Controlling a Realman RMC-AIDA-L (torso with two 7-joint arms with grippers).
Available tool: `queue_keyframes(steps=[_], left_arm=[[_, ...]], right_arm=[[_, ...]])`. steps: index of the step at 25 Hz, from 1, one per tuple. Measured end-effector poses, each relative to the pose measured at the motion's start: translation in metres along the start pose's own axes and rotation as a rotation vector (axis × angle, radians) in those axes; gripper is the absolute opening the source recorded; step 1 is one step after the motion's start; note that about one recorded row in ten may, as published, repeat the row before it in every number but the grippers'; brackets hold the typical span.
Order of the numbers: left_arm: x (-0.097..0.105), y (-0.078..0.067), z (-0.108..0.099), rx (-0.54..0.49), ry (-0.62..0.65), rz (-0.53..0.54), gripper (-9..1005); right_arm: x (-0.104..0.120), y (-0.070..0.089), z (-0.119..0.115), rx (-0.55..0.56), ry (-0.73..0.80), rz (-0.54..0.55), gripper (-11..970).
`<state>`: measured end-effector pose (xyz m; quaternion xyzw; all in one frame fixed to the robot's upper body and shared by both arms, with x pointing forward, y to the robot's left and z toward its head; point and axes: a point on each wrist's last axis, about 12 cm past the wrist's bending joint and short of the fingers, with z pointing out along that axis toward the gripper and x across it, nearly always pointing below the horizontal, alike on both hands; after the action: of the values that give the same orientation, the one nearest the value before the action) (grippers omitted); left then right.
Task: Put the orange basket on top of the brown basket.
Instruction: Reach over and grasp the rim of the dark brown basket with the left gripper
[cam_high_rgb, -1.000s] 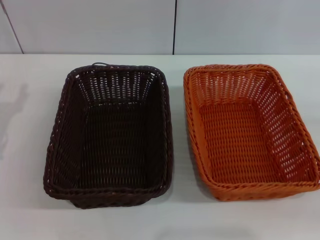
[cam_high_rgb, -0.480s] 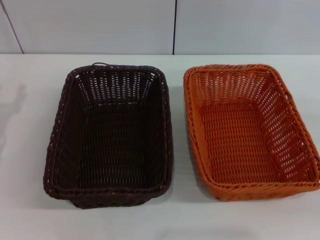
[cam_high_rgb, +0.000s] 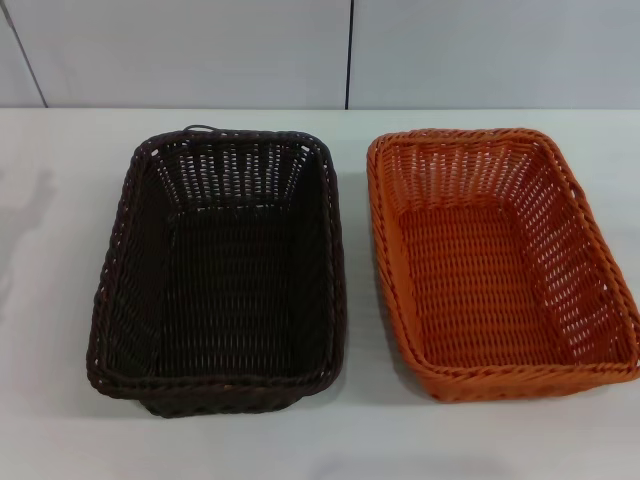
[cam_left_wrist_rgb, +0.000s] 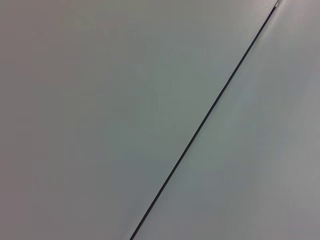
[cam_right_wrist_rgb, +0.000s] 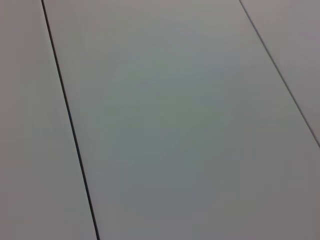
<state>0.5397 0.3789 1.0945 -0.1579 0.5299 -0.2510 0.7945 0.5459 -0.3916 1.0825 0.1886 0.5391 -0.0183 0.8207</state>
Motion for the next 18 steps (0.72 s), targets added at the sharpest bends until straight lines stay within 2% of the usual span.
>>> queue_keyframes(steps=[11,12,13,14,15,16,17,18], left_arm=[[0.002,-0.004,0.005,0.035,0.031,0.008,848],[0.001,-0.009,0.021,0.093,0.124,0.042,848],[0.001,-0.008,0.033,0.076,0.2,0.025,847],[0.001,-0.008,0.033,0.076,0.2,0.025,847],[-0.005,-0.011,0.05,0.087,0.298,0.035,847],[-0.005,-0.011,0.05,0.087,0.298,0.035,846],[-0.012,-0.015,0.068,0.102,0.429,0.055,846],[-0.014,-0.017,0.075,0.111,0.49,0.06,846]], right_arm=[[0.001,-0.001,-0.002,0.004,0.004,0.01,699],[0.001,-0.001,-0.003,0.004,0.005,0.012,699],[0.002,-0.001,-0.003,0.006,0.008,0.014,698],[0.002,-0.001,-0.003,0.006,0.008,0.014,698],[0.002,-0.001,-0.004,0.008,0.009,0.016,698],[0.002,-0.001,-0.004,0.011,0.008,0.016,697],[0.002,-0.002,-0.004,0.014,0.008,0.016,697],[0.001,-0.005,-0.006,0.027,0.007,0.016,697]])
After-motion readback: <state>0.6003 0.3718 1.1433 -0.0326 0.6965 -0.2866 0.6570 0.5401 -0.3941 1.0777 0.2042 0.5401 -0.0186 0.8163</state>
